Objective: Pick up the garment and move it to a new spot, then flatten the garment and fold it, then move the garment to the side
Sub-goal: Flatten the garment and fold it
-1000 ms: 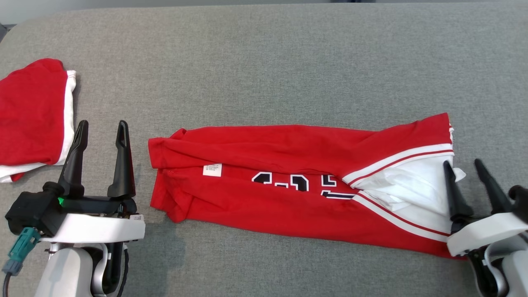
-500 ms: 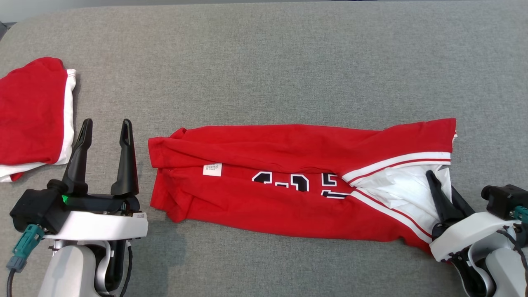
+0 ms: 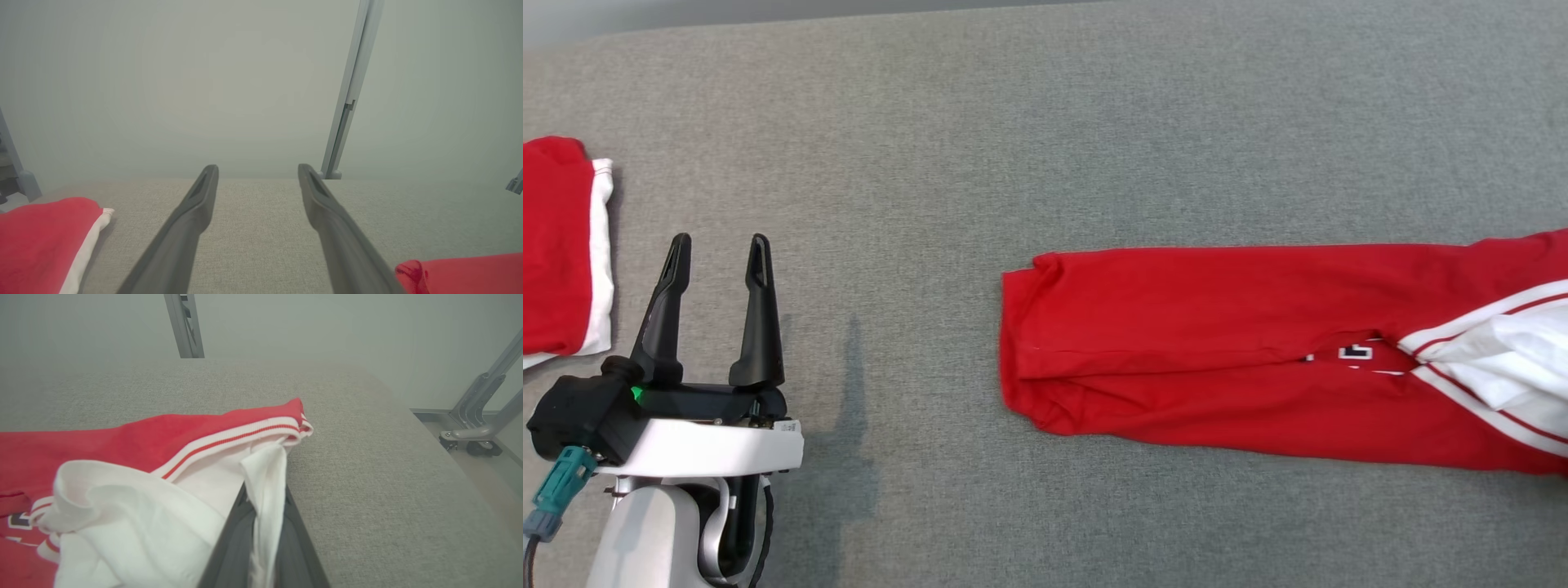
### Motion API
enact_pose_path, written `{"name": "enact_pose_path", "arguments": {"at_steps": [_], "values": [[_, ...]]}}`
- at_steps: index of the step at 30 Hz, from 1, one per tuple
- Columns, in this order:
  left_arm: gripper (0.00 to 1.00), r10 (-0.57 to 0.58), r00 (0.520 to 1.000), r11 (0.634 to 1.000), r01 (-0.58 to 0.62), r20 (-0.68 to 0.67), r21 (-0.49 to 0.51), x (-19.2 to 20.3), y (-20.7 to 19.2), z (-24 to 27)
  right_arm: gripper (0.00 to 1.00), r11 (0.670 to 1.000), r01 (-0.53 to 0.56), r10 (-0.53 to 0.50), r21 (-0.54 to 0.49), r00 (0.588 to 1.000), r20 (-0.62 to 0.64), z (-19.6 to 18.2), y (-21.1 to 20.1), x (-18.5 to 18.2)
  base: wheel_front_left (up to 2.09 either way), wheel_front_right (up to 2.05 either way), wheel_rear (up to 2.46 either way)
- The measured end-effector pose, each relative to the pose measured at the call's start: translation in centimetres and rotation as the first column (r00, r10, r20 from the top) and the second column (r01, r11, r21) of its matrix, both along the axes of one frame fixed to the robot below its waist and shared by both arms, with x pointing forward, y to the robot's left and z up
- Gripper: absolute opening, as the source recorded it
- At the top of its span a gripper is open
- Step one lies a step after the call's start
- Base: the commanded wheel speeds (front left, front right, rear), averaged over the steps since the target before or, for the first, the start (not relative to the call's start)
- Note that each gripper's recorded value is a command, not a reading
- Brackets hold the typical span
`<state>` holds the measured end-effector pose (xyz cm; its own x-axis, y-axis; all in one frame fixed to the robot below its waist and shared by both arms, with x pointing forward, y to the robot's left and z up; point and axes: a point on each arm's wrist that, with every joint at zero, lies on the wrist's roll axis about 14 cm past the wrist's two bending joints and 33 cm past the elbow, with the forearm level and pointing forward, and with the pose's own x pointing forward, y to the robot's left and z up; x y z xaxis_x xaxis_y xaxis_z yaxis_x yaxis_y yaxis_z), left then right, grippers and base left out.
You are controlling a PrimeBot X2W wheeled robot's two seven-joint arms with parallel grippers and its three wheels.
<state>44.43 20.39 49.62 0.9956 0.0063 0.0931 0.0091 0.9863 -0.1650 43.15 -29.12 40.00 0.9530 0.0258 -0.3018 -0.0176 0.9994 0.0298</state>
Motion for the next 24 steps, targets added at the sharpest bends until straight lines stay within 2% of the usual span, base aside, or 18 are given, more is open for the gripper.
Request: {"name": "enact_pose_path", "arguments": {"at_steps": [3, 7, 14, 17, 20, 24], "values": [[1.00, -0.012, 1.000, 1.000, 0.012, -0.002, 0.002, 0.3, -0.4, -0.2, 0.00, 0.999, 0.038, -0.038, -0.018, 0.999, 0.004, 0.5, -1.8, -0.5, 0.00, 0.00, 0.00], [1.00, -0.031, 1.000, 1.000, 0.031, -0.003, 0.000, 0.8, -1.0, -0.4, 0.00, 0.999, 0.042, -0.041, -0.008, 0.999, 0.018, 0.9, -1.9, -0.5, 0.00, 0.00, 0.00], [1.00, -0.047, 0.999, 0.999, 0.047, 0.003, -0.006, 1.3, -1.6, -0.3, 0.00, 0.989, -0.095, 0.072, 0.115, 0.979, 0.189, 5.6, 4.4, 2.2, 0.00, 0.00, 0.00], [1.00, -0.055, 0.998, 0.998, 0.055, 0.008, -0.007, 1.3, -1.8, -0.2, 0.00, 0.966, -0.195, 0.144, 0.169, 0.952, 0.271, 8.7, 8.3, 3.0, 0.00, 0.00, 0.00], [1.00, -0.061, 0.998, 0.998, 0.061, 0.013, -0.008, 1.2, -2.0, 0.0, 0.00, 0.930, -0.292, 0.213, 0.224, 0.923, 0.322, 11.0, 12.7, 3.2, 0.00, 0.00, 0.00], [1.00, -0.056, 0.998, 0.998, 0.056, 0.018, -0.011, 1.2, -1.9, 0.2, 0.00, 0.862, -0.408, 0.291, 0.301, 0.884, 0.365, 12.8, 18.7, 3.3, 0.00, 0.00, 0.00]]}}
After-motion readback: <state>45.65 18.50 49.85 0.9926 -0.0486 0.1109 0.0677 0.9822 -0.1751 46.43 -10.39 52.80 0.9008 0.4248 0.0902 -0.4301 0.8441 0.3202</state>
